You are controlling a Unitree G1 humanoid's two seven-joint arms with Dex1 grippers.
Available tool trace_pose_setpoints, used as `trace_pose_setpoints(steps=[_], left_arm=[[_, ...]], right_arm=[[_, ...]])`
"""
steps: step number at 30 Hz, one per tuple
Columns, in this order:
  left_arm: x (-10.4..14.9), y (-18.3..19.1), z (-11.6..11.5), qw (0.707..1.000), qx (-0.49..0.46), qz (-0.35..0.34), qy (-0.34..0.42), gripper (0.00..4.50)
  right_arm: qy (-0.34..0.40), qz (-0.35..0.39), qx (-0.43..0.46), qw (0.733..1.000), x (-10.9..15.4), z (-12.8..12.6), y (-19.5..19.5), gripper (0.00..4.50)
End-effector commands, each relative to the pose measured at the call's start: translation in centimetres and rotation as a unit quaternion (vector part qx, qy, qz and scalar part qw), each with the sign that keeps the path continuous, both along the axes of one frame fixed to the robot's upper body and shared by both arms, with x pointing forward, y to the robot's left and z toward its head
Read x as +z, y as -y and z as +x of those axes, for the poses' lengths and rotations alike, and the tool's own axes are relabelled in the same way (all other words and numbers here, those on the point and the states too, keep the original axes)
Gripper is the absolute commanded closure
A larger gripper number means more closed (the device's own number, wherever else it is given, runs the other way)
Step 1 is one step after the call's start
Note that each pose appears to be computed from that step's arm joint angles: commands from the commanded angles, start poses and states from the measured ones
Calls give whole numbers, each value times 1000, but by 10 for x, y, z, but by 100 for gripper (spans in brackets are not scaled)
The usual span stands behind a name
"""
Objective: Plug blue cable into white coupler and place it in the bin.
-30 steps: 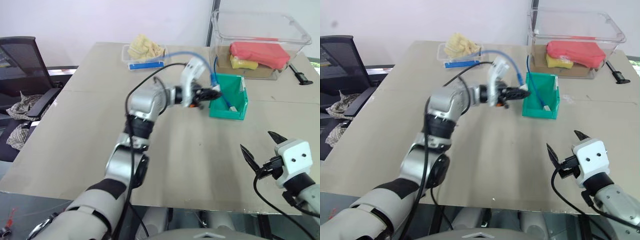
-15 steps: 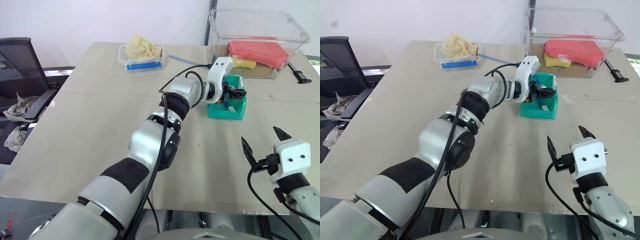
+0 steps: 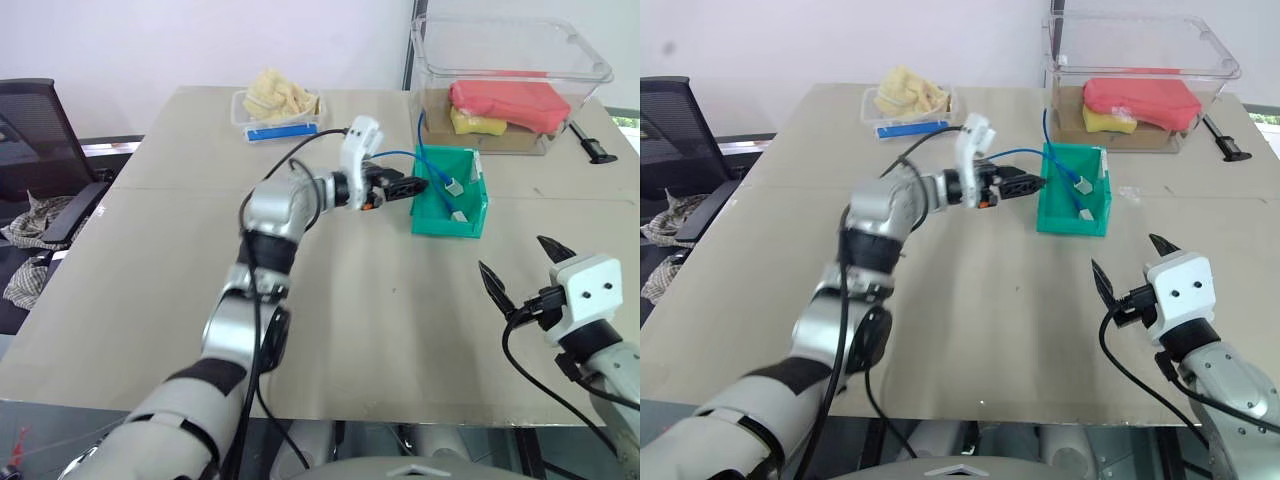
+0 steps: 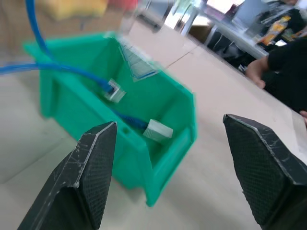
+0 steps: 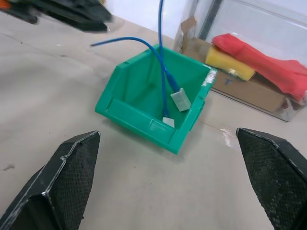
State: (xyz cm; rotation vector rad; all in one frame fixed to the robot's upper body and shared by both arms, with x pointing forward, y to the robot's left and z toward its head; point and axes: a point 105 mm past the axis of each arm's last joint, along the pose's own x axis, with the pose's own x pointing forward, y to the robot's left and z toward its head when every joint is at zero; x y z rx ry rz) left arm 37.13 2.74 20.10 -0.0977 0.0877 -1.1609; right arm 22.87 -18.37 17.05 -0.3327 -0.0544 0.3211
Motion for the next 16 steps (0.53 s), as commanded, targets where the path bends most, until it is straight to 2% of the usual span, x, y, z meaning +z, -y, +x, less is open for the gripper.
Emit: trace_pose_setpoints(steps=[1, 8, 11, 16], left_arm=[[11, -18, -21, 996, -3, -10, 89, 91], [-34, -80, -56, 993, 37, 38, 103, 91], [-49, -100, -71, 993, 45, 62, 91, 91], [-65, -127, -80, 990, 70, 98, 68, 91]], right_arm=[[5, -8, 30, 999, 9, -4, 6, 0], [-54, -30, 87, 994, 5, -16, 30, 0], [-74, -54, 87, 992, 2, -25, 46, 0], [-104, -71, 71, 990, -5, -34, 68, 0]])
